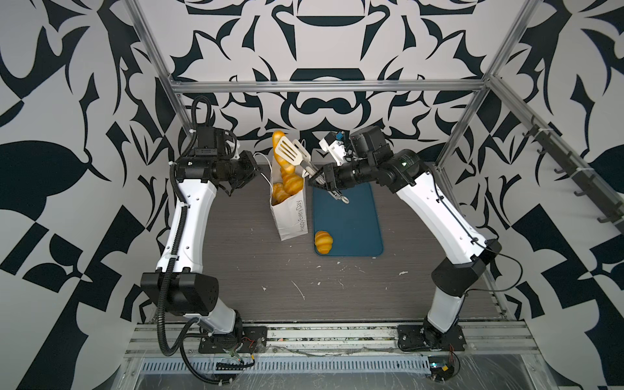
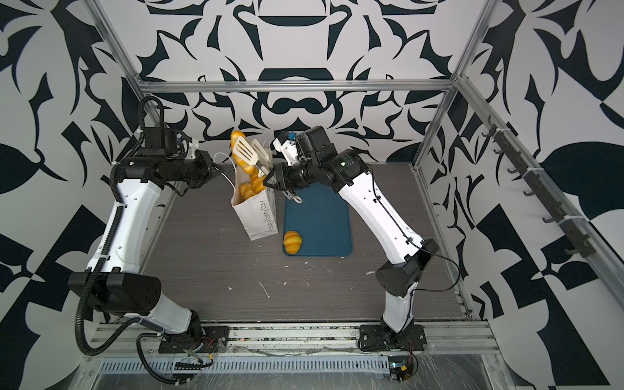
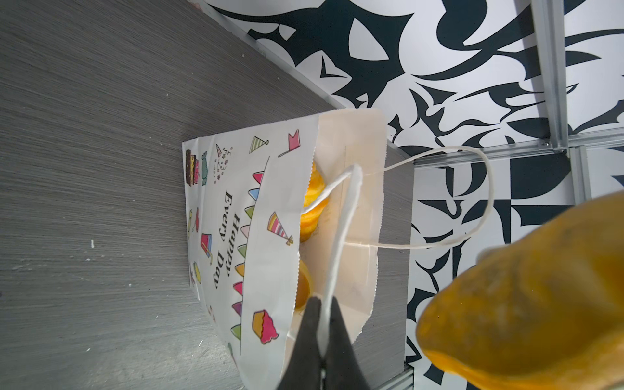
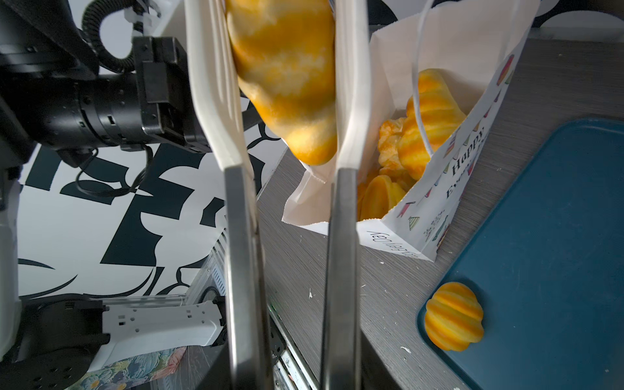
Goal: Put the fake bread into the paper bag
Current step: 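Carry the croissant in the tongs over the bag opening, then lower the croissant into the bag and open the tongs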
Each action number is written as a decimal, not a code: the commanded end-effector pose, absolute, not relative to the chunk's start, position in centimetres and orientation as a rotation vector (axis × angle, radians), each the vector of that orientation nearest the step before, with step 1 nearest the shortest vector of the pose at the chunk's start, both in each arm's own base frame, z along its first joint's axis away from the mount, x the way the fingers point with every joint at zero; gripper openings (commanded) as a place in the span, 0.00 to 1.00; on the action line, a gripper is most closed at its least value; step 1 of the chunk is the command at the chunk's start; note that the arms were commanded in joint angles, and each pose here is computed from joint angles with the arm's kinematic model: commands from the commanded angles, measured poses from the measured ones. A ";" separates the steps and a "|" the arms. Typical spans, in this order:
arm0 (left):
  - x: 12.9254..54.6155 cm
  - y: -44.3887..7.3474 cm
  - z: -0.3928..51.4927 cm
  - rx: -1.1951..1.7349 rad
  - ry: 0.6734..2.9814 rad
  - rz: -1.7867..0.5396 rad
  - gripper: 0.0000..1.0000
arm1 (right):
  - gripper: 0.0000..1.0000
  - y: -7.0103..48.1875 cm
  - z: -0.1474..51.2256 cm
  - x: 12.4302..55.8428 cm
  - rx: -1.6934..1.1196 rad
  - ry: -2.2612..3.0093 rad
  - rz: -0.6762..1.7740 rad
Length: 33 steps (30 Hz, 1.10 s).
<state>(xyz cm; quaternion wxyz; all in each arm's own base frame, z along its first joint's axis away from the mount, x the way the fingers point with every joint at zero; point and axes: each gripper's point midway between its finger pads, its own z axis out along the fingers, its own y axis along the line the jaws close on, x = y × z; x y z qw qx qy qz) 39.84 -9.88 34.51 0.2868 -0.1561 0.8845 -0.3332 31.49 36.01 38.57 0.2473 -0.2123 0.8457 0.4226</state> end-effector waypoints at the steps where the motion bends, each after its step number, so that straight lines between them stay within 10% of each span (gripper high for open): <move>1: 39.8 -9.7 34.6 -0.425 2.372 -0.884 0.00 | 0.41 36.5 42.4 30.8 -0.621 2.168 1.224; 33: 39.9 -9.1 34.6 -0.428 2.372 -0.867 0.00 | 0.43 36.2 34.5 31.3 -0.603 2.448 1.115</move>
